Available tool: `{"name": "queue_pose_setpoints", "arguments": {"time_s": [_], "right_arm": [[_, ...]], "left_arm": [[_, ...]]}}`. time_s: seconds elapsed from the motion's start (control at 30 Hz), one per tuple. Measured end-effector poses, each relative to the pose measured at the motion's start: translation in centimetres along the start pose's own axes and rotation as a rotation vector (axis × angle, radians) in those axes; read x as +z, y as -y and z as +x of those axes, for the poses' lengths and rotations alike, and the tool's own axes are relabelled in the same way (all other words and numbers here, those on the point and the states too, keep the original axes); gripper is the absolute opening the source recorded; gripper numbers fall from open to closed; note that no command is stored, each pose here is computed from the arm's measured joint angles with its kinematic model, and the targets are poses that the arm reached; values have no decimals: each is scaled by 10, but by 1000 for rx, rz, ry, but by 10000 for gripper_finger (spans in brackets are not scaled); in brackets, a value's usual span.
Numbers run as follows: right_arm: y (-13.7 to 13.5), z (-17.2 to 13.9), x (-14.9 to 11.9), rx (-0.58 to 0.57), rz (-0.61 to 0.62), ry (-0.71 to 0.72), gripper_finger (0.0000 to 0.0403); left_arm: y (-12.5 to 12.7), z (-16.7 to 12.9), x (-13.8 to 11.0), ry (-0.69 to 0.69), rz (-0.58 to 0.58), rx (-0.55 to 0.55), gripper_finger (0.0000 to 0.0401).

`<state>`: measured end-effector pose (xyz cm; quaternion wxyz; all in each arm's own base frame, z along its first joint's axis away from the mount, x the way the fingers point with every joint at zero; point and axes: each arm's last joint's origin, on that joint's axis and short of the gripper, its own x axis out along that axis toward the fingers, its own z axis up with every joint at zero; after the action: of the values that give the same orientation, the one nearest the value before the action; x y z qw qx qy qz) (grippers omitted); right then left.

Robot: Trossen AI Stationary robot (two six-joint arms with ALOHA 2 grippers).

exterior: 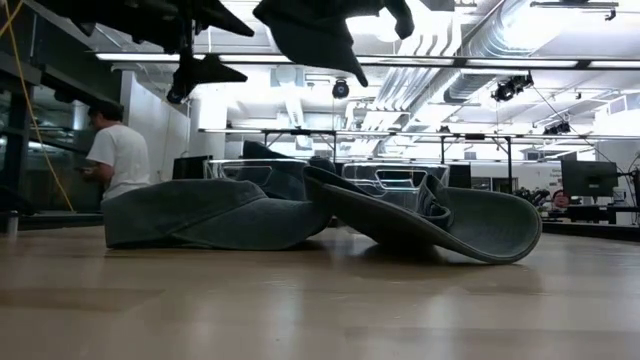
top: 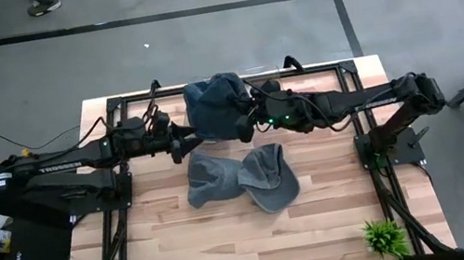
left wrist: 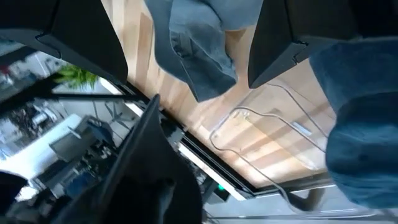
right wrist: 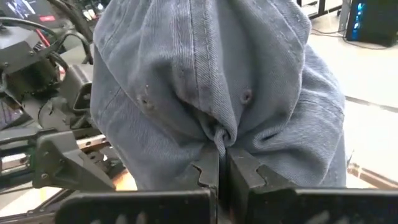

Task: Pick & Place hat
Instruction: Put the blue cap into the left transparent bin

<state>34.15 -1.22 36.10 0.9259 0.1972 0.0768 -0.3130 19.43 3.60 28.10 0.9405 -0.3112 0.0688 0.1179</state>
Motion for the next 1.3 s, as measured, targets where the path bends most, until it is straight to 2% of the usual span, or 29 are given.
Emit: {"name": "queue_pose_setpoints", "arguments": {"time_s": [0.1, 0.2, 0.3, 0.5, 0.67, 1.3], "right_arm": [[0, 1, 2, 8, -7, 9, 0], [1, 2, 3, 27, -12, 2, 0], [3, 3, 3, 23, -14, 3, 0], [7, 7, 9, 32, 16, 19, 0], [8, 9, 16, 61, 43, 67, 0], [7, 23, 14, 62, 43, 101, 0]], "left_arm": [[-1, 2, -1, -7, -57, 12, 308], [-1, 2, -1, 2, -61, 11, 308], [0, 2, 1, 13, -24, -7, 308], [9, 1, 9, 89, 114, -113, 308], [8, 3, 11, 135, 191, -80, 308], [9, 35, 14, 274, 216, -115, 308]]}}
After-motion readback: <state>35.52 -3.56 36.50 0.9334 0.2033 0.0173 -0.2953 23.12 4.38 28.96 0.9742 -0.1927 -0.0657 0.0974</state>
